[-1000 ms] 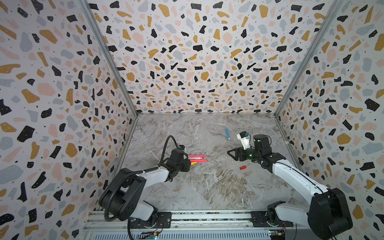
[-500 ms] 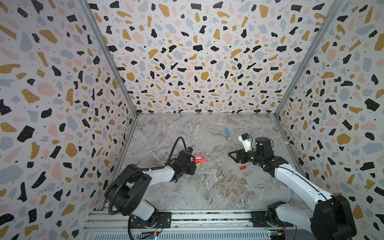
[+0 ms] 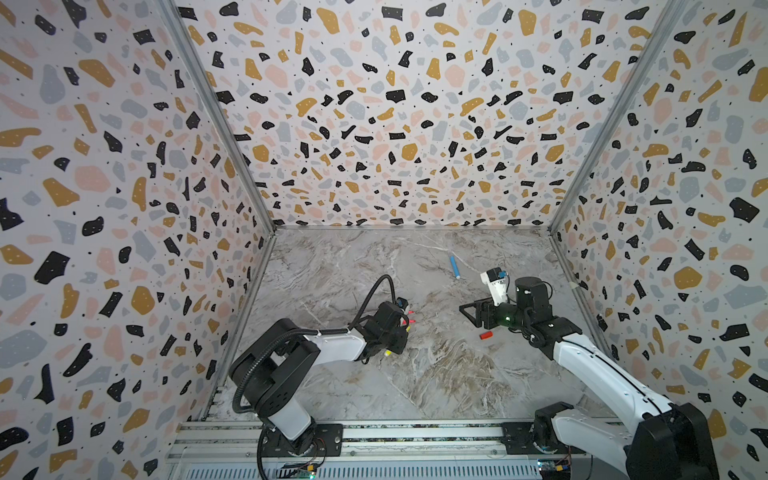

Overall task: Insert the pens into the pen caps
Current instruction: 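Close the left gripper on the yellow highlighter and lift it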

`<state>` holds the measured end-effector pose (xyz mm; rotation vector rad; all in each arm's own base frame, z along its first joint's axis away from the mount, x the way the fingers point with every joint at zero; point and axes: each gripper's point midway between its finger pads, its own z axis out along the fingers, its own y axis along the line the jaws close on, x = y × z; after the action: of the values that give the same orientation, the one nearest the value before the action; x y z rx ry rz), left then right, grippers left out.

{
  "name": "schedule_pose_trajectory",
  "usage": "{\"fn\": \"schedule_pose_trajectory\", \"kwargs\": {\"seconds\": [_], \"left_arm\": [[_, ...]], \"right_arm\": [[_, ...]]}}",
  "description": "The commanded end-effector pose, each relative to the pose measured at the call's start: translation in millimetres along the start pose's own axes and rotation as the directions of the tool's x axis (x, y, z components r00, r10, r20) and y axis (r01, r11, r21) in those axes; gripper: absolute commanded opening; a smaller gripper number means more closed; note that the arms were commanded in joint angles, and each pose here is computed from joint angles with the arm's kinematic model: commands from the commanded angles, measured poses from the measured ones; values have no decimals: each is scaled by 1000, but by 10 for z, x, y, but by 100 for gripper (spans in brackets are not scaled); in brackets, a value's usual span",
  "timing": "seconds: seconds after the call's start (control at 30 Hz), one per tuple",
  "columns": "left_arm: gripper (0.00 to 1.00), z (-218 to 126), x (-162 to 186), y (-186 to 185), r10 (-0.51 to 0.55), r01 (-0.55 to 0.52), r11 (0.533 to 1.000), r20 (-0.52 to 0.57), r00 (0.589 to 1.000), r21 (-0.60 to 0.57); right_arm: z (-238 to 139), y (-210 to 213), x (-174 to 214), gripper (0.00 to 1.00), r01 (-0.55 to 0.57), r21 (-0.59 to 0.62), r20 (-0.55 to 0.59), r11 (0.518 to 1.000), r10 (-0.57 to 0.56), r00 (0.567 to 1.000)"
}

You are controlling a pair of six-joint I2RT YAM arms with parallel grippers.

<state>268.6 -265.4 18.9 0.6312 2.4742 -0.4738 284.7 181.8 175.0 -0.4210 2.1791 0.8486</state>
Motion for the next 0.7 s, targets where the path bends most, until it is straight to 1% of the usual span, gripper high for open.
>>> {"fn": "schedule_pose_trajectory", "kwargs": {"seconds": [0.0,0.2,0.27,0.33,0.43,0.5,0.67], "left_arm": [[23,100,527,-94,29,-28,1000,-181,983,5],[21,202,482,-526,96,-85,994,-178,979,67],[21,229,469,-599,111,-100,993,-178,978,69],[25,241,452,-583,113,-105,993,-179,977,51],[34,187,408,-539,115,-113,993,-168,979,21],[37,118,365,-533,116,-115,993,-154,981,16],[39,-34,353,-471,126,-129,992,-144,981,-10]], "right_arm": [[-60,15,-20,68,-3,4,18,1000,3,1000],[-93,35,-67,68,-11,3,33,1000,11,999],[-96,32,-69,68,-13,5,33,1000,13,999],[-96,25,-60,68,-16,10,30,1000,16,999],[-93,6,-36,68,-20,18,23,1000,19,1000],[-91,-4,-28,68,-22,23,24,999,22,999],[-76,-20,2,68,-34,23,24,999,33,999]]}}
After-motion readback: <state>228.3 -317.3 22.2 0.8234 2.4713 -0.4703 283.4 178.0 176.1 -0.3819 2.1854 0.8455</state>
